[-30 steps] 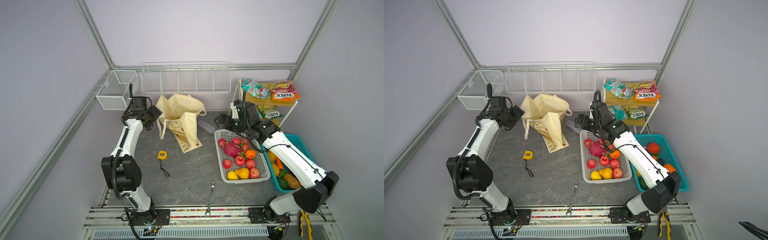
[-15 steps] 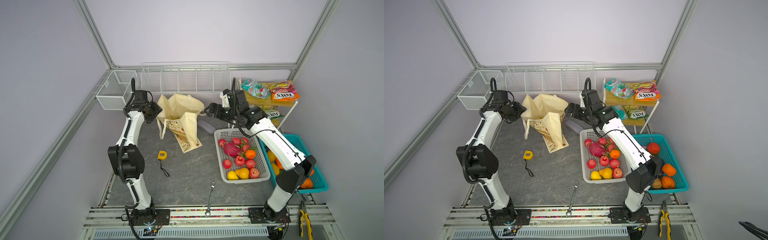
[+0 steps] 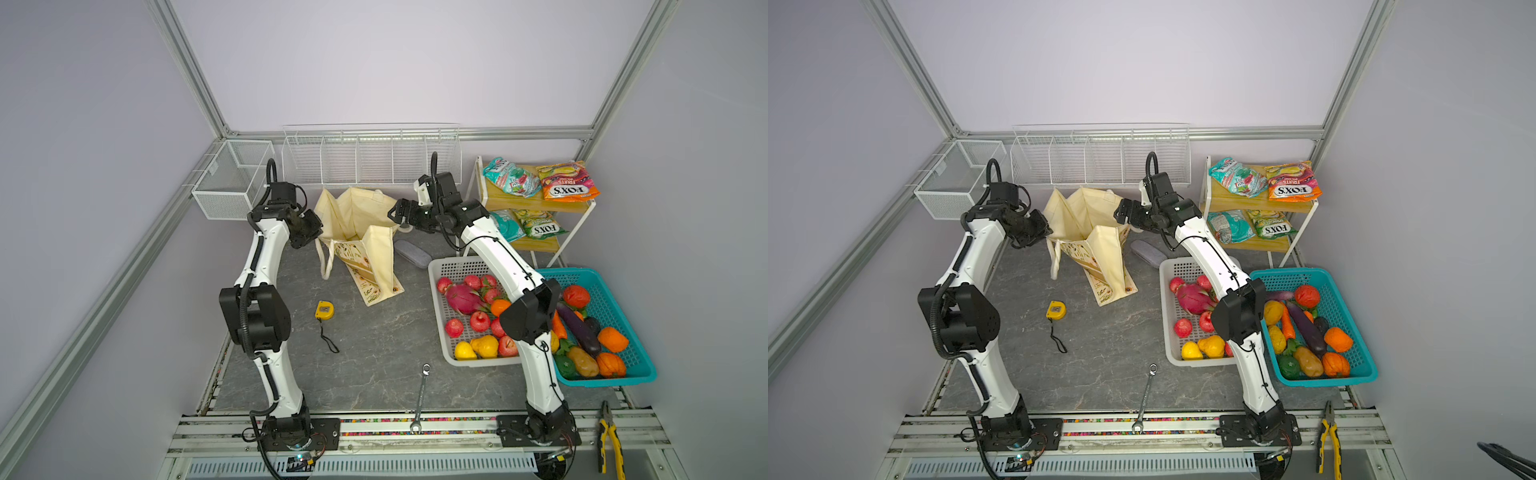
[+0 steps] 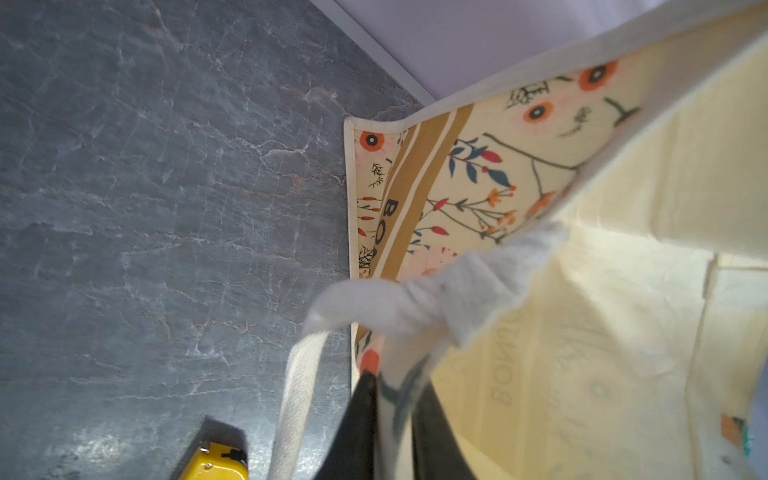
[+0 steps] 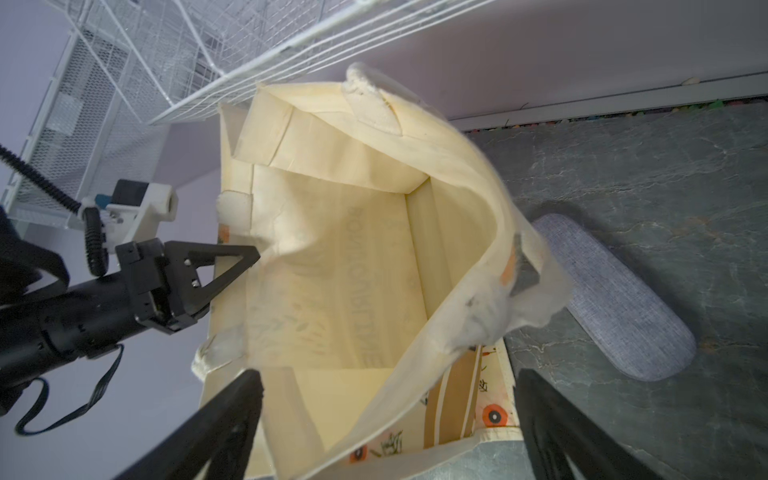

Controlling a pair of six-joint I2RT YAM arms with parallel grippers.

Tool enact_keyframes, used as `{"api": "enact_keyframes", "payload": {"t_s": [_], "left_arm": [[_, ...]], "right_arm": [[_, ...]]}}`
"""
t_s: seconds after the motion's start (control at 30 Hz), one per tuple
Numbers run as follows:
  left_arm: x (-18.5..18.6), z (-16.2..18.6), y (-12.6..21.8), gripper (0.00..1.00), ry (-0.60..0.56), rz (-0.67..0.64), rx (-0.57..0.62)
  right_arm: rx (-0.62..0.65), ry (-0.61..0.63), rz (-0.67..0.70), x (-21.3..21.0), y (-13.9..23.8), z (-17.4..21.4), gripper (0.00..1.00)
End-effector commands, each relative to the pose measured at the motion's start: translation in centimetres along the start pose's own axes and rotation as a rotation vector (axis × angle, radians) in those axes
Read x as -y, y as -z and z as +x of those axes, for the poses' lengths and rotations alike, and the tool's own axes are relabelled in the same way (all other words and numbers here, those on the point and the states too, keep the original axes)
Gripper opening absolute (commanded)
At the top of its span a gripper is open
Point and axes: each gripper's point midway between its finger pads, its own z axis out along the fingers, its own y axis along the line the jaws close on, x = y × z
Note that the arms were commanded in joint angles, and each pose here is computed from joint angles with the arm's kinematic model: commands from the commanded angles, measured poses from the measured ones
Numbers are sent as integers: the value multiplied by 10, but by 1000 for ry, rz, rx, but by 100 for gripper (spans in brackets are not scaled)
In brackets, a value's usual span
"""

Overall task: Place the food into the grocery bag and tie it
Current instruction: 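Reach the left and right grippers to the two handles of the cream tote bag, then grasp the bag handles with both grippers and lift the bag upright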

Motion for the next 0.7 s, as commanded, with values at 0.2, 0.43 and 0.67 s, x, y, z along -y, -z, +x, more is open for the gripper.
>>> {"api": "enact_keyframes", "payload": {"t_s": [0.2, 0.43, 0.67], "left_arm": [[9, 4, 9, 2, -72, 27, -35], [15, 1, 10, 0, -77, 48, -32], [22, 1, 16, 0, -85, 76, -26]], "right_arm": [[61, -77, 15, 28, -22, -26, 99], [68, -79, -65, 19, -48, -26, 83], [76, -76, -87, 10, -52, -25, 33]]}}
